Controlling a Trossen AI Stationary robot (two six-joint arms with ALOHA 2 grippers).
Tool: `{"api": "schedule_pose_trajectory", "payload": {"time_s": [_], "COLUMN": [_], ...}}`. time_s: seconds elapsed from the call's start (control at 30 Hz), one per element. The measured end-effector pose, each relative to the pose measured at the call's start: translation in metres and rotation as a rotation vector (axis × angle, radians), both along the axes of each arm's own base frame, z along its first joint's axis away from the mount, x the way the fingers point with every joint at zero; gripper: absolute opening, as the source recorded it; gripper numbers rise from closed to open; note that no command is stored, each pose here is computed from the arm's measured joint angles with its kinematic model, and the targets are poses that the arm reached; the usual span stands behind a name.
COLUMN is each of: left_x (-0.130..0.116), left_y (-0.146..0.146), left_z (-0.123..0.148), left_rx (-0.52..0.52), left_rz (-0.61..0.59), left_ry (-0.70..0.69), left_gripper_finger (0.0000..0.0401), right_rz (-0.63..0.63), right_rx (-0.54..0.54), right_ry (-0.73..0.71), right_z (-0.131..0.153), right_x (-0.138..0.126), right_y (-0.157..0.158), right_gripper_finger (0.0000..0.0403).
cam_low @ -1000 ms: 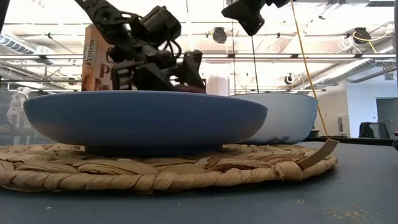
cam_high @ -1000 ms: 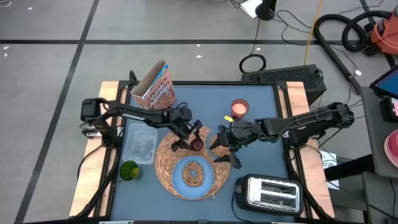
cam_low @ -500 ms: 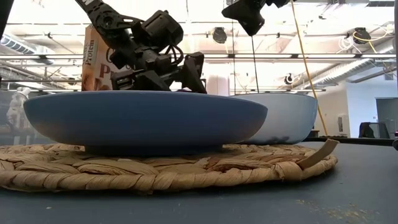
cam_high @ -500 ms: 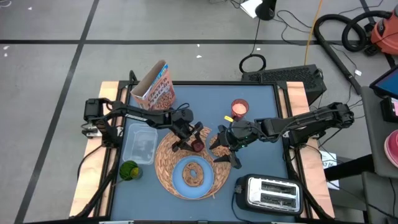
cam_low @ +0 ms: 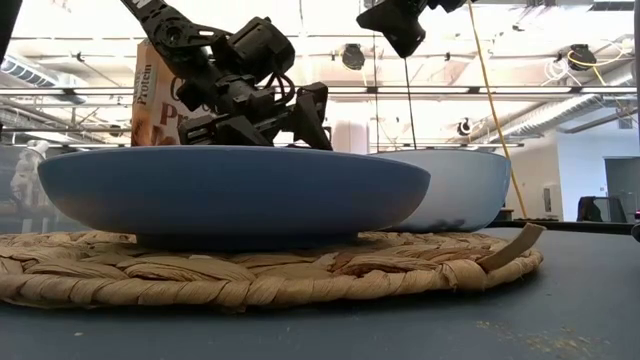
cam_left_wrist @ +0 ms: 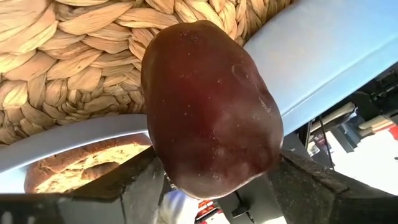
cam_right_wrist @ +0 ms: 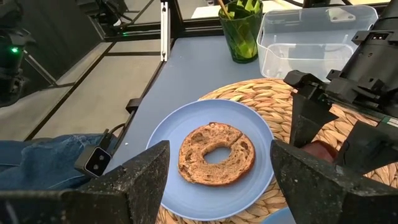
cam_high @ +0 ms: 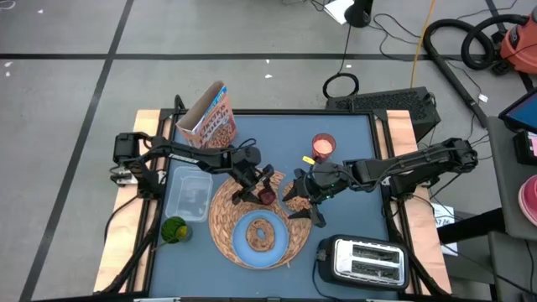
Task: Arrange a breakfast setting
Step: Put the red apple on the brown tablemat
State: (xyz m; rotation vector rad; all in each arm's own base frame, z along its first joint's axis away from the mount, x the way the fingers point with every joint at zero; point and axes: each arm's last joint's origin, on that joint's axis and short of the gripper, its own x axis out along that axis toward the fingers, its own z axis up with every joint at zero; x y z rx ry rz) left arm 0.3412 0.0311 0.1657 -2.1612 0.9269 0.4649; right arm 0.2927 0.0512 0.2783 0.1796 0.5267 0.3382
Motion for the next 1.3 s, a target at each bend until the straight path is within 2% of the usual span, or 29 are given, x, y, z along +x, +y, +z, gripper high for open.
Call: {"api": "schedule_pose_trajectory", "payload": {"time_s": [0.3, 0.6, 0.77, 1.07, 1.3], "left_x": [0.000, 0.000, 0.000, 0.000, -0.007], "left_y": [0.000, 0.000, -0.002, -0.001, 0.002], "left_z": [0.000, 0.000, 0.001, 0.012, 0.037], "left_rx": [0.015, 0.031, 0.015, 0.091, 0.250], "left_rz": [-0.012, -0.033, -0.093, -0.115, -0.024], "left_ry": [-0.010, -0.025, -0.051, -0.143, -0.215], "left_gripper_finger": [0.0324, 0.0328, 0.0328, 0.0328, 0.0328], "right_rz": [0.000, 0.000, 0.000, 0.000, 0.000], "right_rx": [0.000, 0.000, 0.000, 0.000, 0.000], "right_ry": [0.001, 0.002, 0.002, 0.002, 0.001], "right_z": [0.000, 0.000, 0.000, 0.000, 0.000], "right_x": [0.000, 0.000, 0.000, 0.000, 0.000], "right_y": [0.000, 0.000, 0.000, 0.000, 0.000], "right_gripper_finger": [0.0270, 0.0270, 0.0270, 0.0270, 0.0270]}}
